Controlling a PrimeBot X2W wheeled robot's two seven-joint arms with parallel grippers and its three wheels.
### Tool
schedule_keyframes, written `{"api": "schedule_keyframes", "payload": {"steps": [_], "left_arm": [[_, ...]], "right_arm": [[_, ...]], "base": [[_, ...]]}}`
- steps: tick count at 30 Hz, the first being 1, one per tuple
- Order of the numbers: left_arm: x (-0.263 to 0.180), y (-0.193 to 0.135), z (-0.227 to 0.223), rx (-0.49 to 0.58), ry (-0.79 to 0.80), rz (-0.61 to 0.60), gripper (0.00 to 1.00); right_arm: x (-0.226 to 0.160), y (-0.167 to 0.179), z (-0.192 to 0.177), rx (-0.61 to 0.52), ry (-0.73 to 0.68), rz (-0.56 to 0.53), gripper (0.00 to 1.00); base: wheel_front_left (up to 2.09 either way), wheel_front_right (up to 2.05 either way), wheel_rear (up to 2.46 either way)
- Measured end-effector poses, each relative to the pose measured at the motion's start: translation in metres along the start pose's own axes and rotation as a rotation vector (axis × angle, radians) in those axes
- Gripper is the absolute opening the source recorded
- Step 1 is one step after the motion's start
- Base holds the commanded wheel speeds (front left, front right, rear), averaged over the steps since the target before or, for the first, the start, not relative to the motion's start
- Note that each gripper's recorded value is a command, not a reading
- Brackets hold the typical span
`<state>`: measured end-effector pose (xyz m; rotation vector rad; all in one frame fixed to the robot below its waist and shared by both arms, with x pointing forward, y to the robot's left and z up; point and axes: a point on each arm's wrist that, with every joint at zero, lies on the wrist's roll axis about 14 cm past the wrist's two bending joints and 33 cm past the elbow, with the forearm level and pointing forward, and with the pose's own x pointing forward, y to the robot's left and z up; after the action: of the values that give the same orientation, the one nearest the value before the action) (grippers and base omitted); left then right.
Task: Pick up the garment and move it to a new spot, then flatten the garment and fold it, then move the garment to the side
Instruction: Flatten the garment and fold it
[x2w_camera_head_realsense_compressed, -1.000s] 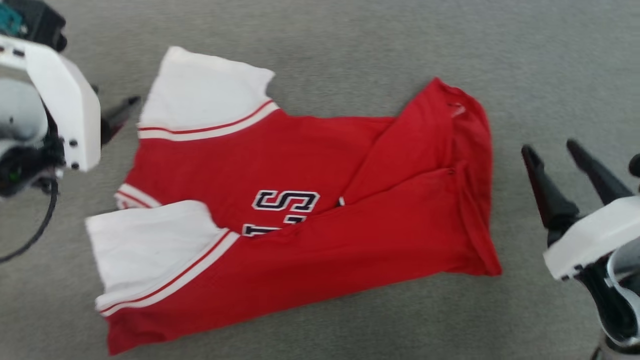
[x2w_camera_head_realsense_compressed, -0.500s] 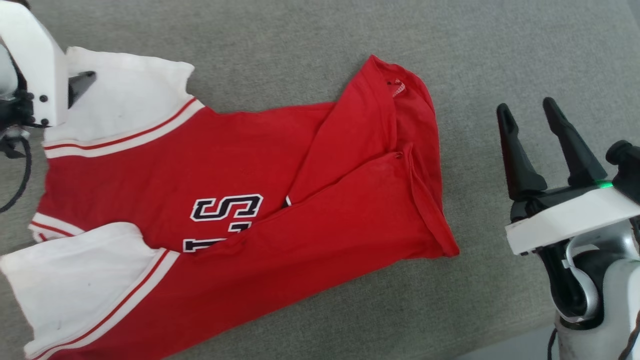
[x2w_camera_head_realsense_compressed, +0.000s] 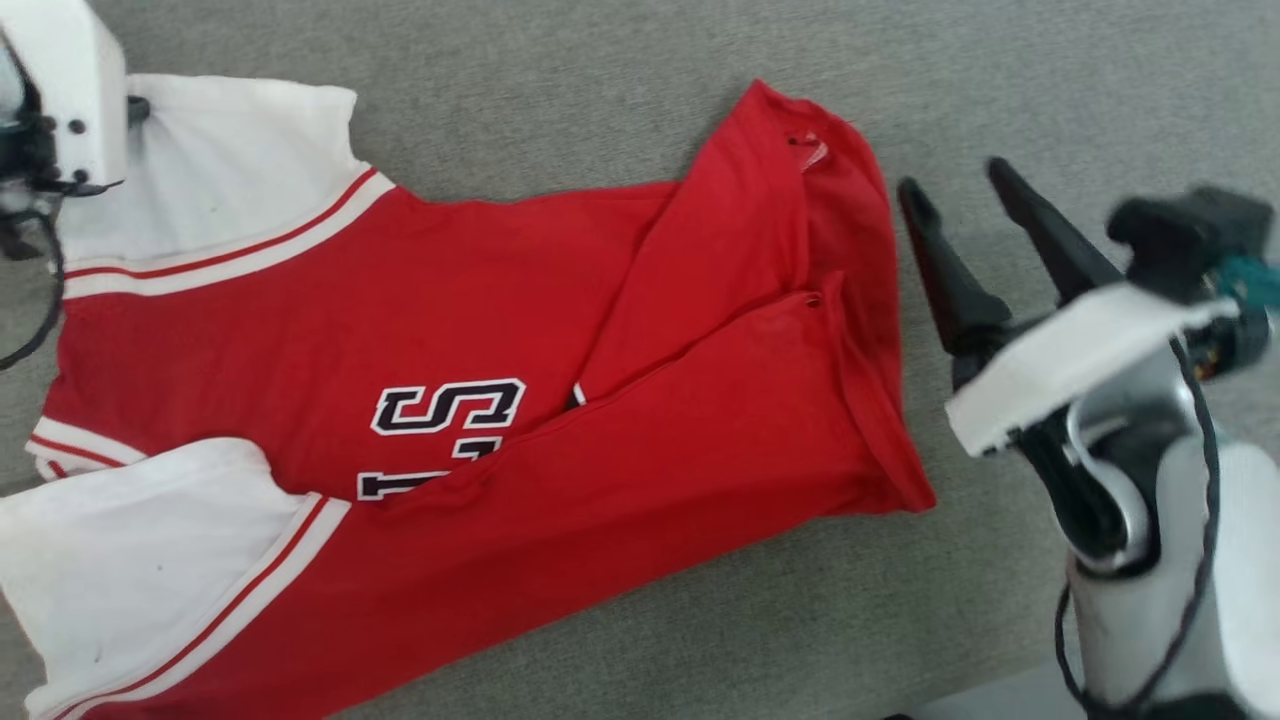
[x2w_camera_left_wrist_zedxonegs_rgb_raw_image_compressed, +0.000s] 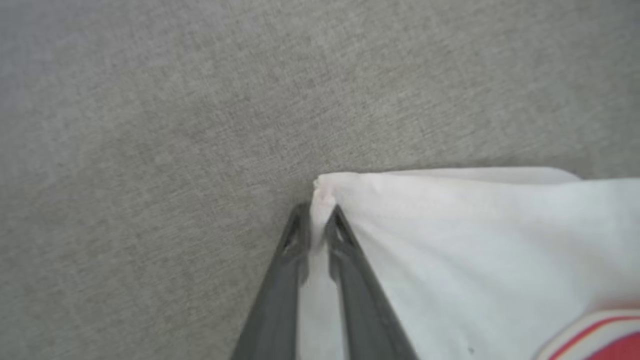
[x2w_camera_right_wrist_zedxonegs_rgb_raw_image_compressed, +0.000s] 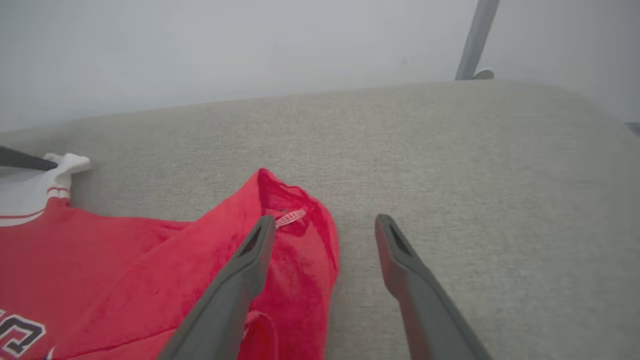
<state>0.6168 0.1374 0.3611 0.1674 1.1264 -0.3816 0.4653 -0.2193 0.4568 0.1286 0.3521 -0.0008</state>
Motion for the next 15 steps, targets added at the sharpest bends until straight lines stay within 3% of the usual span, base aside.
{"api": "schedule_keyframes", "payload": {"steps": [5, 15], "left_arm": [[0.001, -0.003, 0.001, -0.003, -0.009, -0.012, 0.00], [-0.004, 0.000, 0.002, -0.012, -0.055, -0.018, 0.00]], "right_arm": [[0.032, 0.015, -0.012, -0.009, 0.144, 0.058, 1.00], [0.075, 0.040, -0.050, -0.145, 0.515, 0.134, 1.00]], "base": [[0.00, 0.00, 0.00], [0.00, 0.00, 0.00]]}}
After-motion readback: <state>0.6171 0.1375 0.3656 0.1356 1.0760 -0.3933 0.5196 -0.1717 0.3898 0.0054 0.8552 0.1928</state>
